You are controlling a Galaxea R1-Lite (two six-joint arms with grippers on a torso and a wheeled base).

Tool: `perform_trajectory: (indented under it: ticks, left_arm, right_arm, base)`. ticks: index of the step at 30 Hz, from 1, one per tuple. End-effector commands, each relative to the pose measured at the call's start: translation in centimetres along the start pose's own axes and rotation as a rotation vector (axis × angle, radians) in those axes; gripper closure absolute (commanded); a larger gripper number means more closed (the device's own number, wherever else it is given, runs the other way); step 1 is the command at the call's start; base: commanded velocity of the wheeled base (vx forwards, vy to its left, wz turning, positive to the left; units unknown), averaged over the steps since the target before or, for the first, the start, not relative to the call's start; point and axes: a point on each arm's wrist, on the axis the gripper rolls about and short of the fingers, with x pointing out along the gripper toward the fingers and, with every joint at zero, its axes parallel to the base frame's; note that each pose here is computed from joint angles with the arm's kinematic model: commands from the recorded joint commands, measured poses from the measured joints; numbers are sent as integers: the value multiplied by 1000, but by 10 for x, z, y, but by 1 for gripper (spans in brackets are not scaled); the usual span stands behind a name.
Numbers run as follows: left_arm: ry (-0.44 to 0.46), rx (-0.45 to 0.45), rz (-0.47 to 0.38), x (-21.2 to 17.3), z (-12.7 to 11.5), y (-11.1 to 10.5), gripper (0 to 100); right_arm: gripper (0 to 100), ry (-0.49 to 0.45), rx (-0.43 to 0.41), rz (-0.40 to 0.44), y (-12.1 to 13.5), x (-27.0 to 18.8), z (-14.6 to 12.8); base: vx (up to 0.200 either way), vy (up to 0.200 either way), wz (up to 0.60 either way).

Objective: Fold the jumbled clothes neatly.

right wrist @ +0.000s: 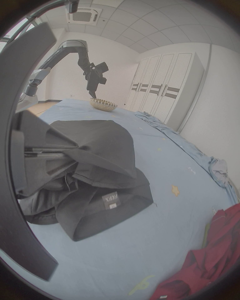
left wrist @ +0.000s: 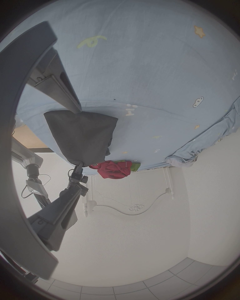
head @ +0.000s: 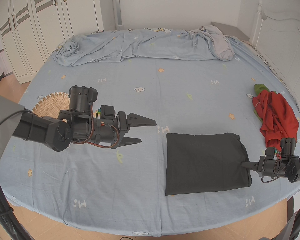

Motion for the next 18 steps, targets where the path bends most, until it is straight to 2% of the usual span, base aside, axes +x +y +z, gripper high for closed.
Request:
perform_trajectory:
  ticks: [1, 7, 12, 15, 18]
  left_arm:
    - [2, -4, 2, 0, -1, 0, 0]
    - [20, -5, -1, 5, -5, 1, 0]
    - [41, -6, -19, 8, -6, 0, 0]
    - [71, 7, -36, 19, -12, -5, 0]
    - [99, 12, -48, 31, -16, -8, 0]
  right_arm:
    - [0, 19, 12, 0, -7, 10, 1]
    - [0, -55, -15, -49, -9, -1, 15]
    - [0, -144, -57, -61, 2, -23, 29]
    - [0, -160, -71, -26, 8, -18, 45]
    - [0, -125, -55, 27, 8, 11, 60]
  base:
    - [0, 0, 0]
    - [0, 0, 0]
    - [0, 0, 0]
    - [0, 0, 0]
    - [0, 0, 0]
